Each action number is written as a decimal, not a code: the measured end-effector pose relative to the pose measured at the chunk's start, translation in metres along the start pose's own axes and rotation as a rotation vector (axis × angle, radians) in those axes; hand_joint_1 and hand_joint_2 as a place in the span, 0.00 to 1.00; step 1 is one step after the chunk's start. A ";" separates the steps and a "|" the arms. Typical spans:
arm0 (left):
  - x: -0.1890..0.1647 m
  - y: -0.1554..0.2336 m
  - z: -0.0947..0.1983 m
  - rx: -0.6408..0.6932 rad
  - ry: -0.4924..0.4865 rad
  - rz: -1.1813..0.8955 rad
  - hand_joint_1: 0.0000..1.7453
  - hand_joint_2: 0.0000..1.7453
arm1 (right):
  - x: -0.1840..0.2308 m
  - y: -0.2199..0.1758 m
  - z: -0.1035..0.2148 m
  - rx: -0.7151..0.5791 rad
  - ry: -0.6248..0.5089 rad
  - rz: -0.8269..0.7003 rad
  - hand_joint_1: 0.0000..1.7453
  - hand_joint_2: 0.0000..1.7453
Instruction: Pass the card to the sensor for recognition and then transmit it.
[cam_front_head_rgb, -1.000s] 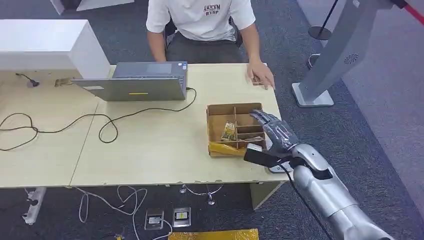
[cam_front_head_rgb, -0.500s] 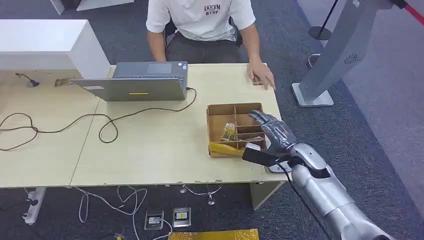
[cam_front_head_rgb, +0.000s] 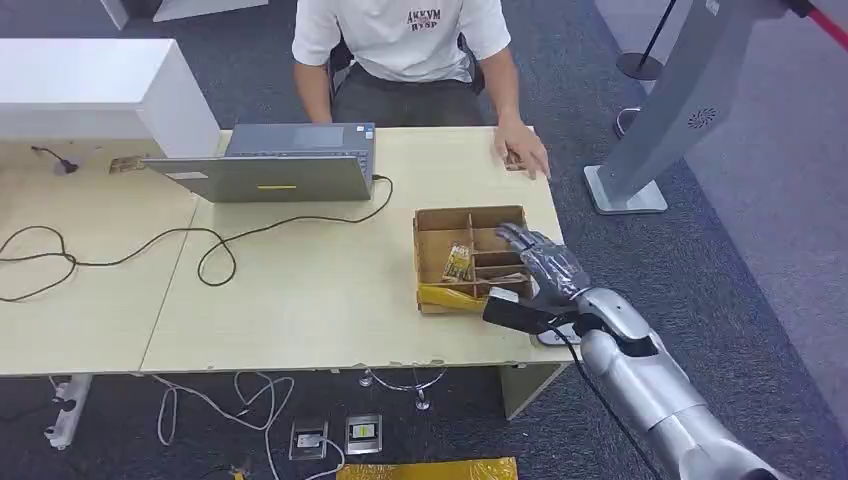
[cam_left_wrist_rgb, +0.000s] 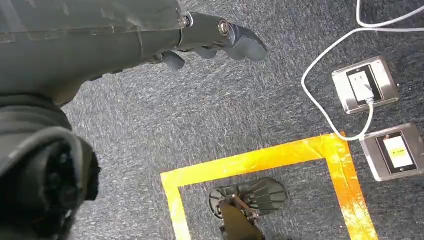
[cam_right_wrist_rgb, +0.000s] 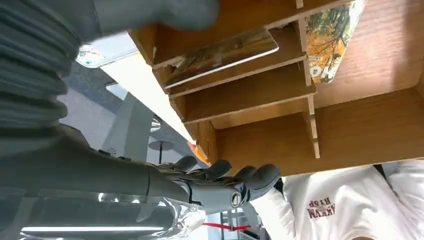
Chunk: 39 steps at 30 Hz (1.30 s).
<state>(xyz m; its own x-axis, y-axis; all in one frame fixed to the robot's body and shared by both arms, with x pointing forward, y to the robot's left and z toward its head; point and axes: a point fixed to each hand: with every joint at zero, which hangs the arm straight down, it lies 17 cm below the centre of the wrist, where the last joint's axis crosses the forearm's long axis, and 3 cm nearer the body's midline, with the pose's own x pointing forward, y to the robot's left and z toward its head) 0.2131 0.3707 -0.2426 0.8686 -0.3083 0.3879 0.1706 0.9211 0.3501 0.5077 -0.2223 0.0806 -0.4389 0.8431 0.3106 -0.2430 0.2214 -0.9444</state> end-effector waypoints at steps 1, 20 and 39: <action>0.000 0.000 0.000 0.000 0.000 0.000 0.00 0.00 | 0.000 0.001 0.000 0.005 0.001 -0.003 1.00 1.00; -0.003 -0.005 0.001 -0.005 0.009 0.018 0.00 0.00 | 0.001 0.001 -0.007 0.034 -0.016 -0.002 1.00 1.00; -0.002 -0.007 0.002 0.000 0.006 0.008 0.00 0.00 | 0.001 -0.055 -0.024 -0.100 -0.008 0.032 1.00 1.00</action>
<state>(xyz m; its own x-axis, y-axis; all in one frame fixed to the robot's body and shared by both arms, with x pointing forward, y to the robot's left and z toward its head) 0.2091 0.3648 -0.2446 0.8727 -0.2997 0.3855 0.1639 0.9235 0.3469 0.5410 -0.2222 0.1297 -0.4524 0.8464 0.2810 -0.1415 0.2429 -0.9597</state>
